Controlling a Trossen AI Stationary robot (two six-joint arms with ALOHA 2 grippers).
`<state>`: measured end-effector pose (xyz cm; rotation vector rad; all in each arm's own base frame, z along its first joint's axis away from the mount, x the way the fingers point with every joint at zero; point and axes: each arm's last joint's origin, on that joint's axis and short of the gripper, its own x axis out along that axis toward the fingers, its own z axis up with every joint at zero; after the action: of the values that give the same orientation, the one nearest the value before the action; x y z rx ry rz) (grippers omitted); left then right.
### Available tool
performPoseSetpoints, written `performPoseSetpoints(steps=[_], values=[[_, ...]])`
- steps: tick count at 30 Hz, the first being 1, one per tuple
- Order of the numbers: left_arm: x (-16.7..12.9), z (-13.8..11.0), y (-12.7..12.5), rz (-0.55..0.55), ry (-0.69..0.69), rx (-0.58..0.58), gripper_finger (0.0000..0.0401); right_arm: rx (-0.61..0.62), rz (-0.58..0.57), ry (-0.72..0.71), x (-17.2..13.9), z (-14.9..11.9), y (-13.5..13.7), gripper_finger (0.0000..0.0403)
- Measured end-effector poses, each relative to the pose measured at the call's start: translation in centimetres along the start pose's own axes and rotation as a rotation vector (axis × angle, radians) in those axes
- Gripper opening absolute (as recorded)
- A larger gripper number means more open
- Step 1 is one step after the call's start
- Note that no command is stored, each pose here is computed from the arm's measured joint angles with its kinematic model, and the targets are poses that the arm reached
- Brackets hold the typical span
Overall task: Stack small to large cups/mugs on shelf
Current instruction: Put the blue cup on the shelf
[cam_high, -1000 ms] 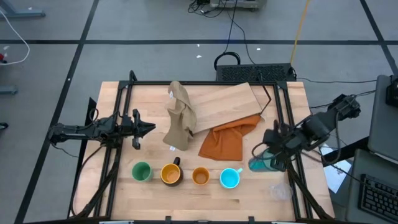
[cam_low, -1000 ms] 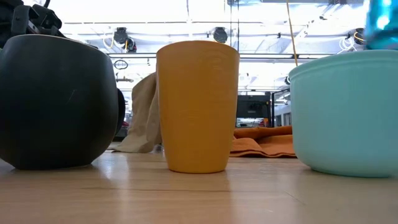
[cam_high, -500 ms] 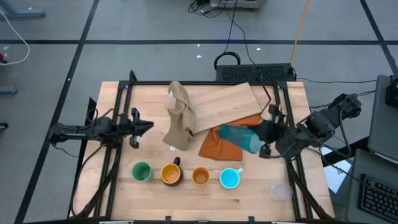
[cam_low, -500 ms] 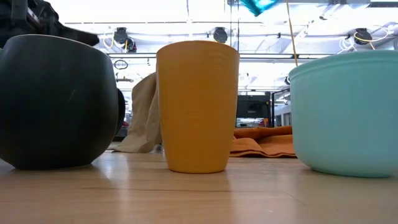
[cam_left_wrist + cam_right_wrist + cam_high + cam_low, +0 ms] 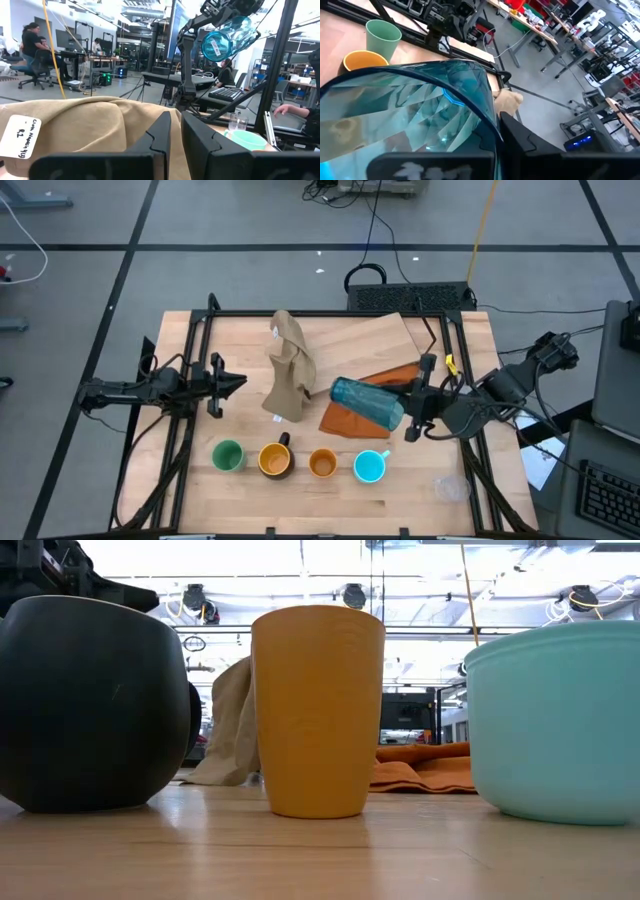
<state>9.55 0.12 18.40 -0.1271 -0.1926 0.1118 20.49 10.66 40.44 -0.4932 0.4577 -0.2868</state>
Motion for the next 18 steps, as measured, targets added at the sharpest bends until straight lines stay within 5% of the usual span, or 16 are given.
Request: performPoseSetpoints(steps=[5, 10, 18], values=[[0.0, 0.0, 0.0, 0.000, 0.000, 0.000, 0.0047, 0.030, -0.093, -0.011, 0.0, 0.2, -0.3, 0.0000], [0.0, 0.0, 0.0, -0.001, 0.000, 0.000, 0.0047, 0.062, -0.316, -0.005, 0.4, 0.7, -0.3, 0.0000], [0.0, 0.0, 0.0, -0.002, -0.001, -0.001, 0.0047, -0.075, -0.673, 0.091, 2.7, 1.8, 2.2, 0.0000]])
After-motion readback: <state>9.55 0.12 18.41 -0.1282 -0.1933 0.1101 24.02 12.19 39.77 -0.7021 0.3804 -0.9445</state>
